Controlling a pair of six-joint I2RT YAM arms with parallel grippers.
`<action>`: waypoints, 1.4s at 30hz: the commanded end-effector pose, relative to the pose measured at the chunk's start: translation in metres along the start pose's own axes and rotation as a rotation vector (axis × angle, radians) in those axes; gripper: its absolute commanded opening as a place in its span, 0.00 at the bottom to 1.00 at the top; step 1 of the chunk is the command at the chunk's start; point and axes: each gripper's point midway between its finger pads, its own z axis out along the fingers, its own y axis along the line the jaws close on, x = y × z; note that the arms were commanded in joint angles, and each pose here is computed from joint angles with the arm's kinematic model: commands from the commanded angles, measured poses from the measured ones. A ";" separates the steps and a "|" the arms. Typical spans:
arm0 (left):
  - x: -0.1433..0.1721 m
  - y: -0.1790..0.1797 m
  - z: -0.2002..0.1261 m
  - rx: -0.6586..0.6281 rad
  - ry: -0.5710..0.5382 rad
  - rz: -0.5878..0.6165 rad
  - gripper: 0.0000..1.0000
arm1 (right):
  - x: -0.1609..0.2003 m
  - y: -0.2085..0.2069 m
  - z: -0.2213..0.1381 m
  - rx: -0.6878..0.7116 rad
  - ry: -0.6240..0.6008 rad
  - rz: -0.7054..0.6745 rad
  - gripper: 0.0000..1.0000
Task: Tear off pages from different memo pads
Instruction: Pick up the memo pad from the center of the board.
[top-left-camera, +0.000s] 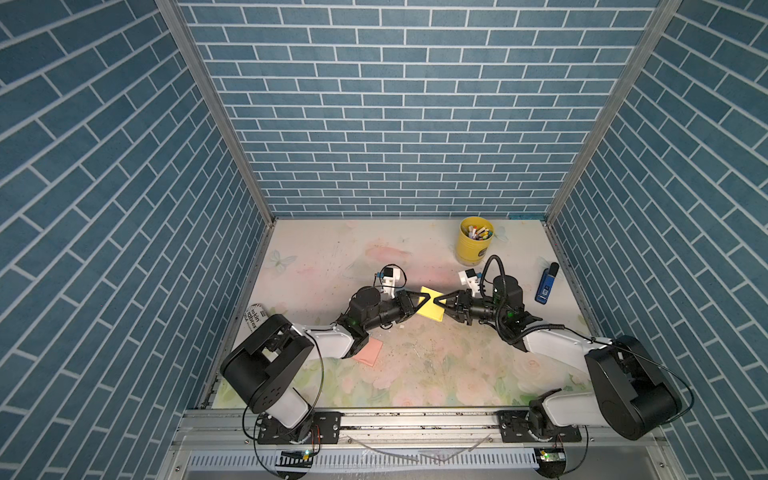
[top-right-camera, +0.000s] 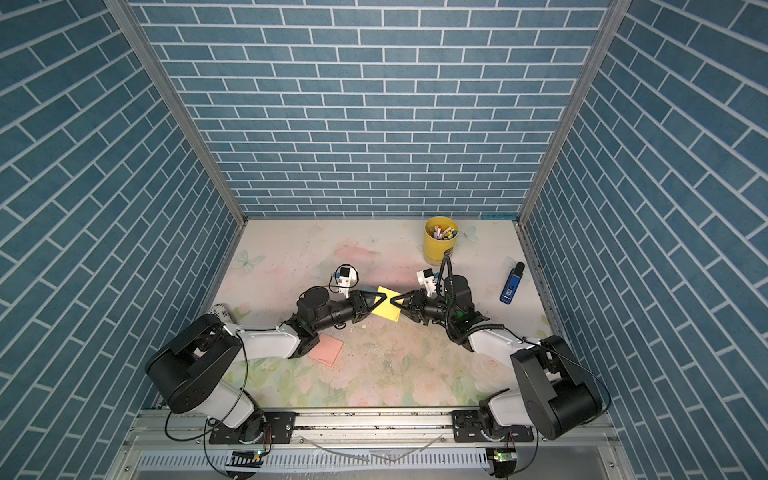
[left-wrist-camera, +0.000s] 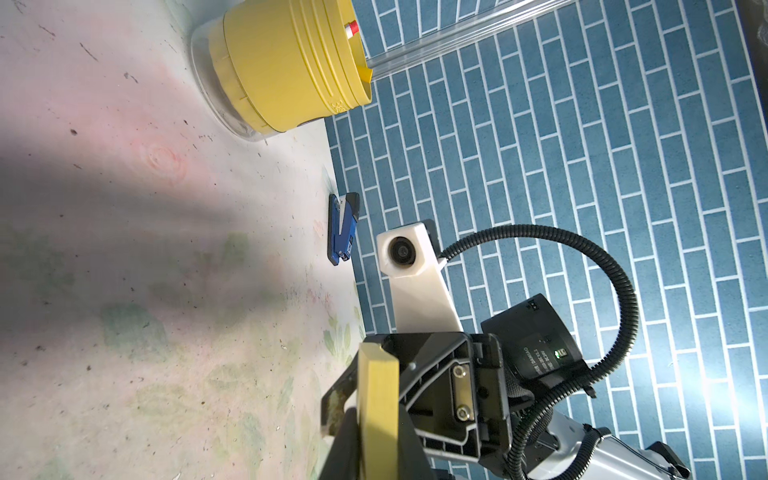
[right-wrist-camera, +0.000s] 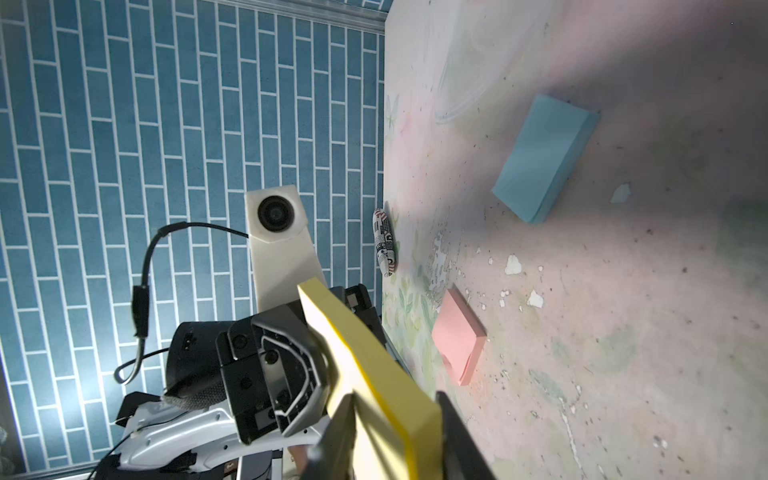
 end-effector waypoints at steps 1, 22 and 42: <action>-0.001 -0.004 0.001 0.025 -0.004 0.016 0.21 | -0.002 0.015 -0.001 -0.041 -0.015 -0.026 0.22; -0.012 -0.002 -0.002 0.005 0.087 0.000 0.35 | 0.009 0.033 0.004 -0.093 0.037 -0.064 0.16; -0.012 -0.006 0.006 0.038 0.098 -0.008 0.36 | 0.016 0.041 0.006 -0.122 0.070 -0.087 0.00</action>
